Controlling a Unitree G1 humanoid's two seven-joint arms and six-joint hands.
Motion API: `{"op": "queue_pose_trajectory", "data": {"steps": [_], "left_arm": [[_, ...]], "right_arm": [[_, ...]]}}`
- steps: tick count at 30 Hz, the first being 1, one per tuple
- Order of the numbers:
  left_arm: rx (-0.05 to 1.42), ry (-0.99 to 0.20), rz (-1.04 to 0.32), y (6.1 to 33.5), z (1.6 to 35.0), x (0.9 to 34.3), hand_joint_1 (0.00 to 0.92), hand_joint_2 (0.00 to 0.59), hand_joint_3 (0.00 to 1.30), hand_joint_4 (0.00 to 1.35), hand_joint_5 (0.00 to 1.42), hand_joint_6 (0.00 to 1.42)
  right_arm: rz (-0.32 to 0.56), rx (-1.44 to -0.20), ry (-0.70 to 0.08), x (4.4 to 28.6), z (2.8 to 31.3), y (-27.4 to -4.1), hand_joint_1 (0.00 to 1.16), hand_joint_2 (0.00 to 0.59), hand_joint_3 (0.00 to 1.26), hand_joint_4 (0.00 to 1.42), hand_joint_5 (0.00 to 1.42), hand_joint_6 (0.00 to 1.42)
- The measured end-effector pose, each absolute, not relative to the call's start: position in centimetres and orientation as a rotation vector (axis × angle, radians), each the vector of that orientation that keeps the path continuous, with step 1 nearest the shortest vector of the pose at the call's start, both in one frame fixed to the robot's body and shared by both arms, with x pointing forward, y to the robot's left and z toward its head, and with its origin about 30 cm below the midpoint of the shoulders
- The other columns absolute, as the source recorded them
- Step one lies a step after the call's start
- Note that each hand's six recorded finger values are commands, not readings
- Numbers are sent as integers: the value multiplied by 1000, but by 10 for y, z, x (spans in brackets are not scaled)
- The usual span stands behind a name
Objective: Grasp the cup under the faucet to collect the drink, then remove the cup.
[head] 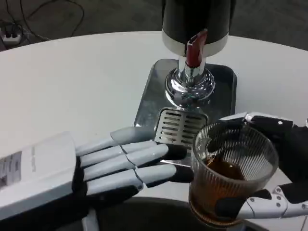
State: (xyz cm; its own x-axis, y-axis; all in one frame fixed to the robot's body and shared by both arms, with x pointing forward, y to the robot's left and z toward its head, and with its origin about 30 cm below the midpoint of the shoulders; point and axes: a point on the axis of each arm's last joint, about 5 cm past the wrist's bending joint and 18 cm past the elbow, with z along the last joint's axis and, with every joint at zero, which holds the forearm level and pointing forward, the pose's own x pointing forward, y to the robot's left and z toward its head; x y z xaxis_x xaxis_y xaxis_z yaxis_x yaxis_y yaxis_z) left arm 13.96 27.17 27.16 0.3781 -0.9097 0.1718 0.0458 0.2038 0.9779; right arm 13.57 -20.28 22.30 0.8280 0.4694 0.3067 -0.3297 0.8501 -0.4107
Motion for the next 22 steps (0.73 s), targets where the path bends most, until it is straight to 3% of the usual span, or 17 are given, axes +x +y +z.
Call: {"op": "queue_pose_trajectory", "data": {"steps": [13,22], "left_arm": [[1177,-880,-769,287,269,124,0,120,122,8,73,0],[1170,-890,-763,287,270,123,0,121,132,10,82,0]], "right_arm": [[474,-332,-416,144,222,-190,915,85,856,898,1109,1179],[473,-332,-410,145,222,-189,915,85,856,898,1109,1179]]}}
